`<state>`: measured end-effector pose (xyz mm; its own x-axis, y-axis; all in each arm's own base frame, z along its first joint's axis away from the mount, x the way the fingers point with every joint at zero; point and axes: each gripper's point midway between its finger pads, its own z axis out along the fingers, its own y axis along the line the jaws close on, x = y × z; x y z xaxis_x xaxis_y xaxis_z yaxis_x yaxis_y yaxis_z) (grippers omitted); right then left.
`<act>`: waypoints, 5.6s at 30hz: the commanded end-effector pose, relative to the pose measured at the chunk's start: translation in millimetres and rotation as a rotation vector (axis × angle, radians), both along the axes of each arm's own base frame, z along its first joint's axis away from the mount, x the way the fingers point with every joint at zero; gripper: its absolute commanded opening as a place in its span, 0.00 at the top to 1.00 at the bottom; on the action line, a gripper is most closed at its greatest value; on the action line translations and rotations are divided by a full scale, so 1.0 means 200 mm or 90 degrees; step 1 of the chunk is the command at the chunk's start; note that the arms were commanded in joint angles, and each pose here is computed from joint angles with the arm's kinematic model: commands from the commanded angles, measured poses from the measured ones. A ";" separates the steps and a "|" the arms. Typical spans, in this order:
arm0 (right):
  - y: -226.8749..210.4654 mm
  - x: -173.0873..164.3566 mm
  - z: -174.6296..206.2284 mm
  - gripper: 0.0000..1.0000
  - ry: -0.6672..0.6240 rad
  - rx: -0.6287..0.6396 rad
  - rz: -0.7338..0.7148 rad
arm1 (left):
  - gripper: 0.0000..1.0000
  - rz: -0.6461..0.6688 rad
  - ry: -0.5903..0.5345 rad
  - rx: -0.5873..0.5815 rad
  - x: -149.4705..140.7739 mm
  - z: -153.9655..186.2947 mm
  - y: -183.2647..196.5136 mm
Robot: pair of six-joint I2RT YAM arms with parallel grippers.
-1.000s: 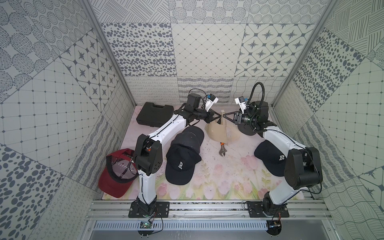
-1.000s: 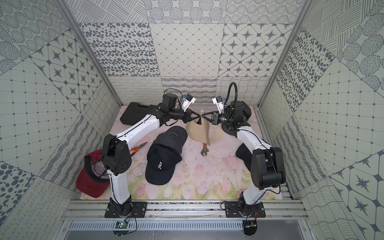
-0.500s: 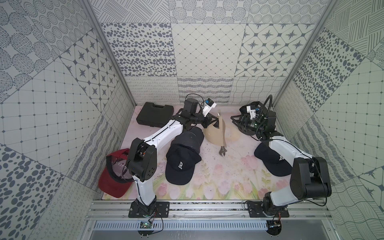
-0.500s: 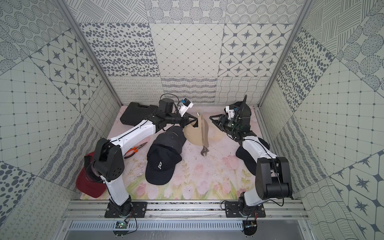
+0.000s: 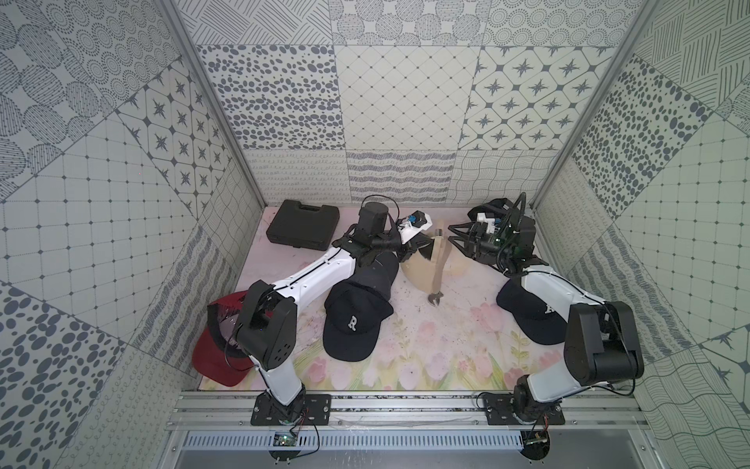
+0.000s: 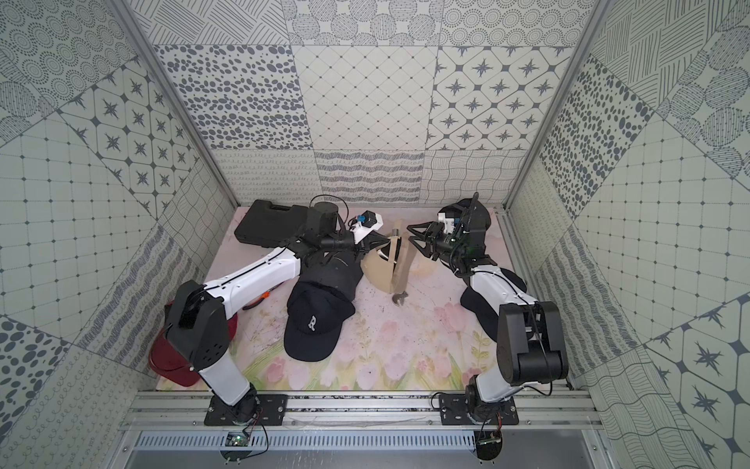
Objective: Open the adjustable buckle of the baseball cap
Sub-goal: Adjust the baseball cap, then pull the adjustable strap on the baseball cap, then place the baseball cap at the center of the board.
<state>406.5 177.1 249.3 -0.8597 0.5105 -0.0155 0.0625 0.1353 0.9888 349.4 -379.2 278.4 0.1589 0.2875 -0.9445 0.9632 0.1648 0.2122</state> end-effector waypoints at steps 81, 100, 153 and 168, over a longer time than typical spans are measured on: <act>0.26 -0.02 0.58 1.00 -0.332 -0.020 0.145 | 0.46 0.005 0.284 -0.144 0.08 0.24 -0.09; 0.25 0.00 0.62 1.00 -0.243 0.084 0.073 | 1.00 -0.004 0.267 -0.185 0.12 0.23 -0.08; -0.13 0.40 0.84 1.00 -0.307 0.083 -0.108 | 0.38 0.049 0.322 -0.197 0.23 0.16 0.04; -0.44 0.69 0.29 1.00 -0.260 -0.279 -0.235 | 0.38 0.271 0.355 -0.178 0.40 0.00 0.43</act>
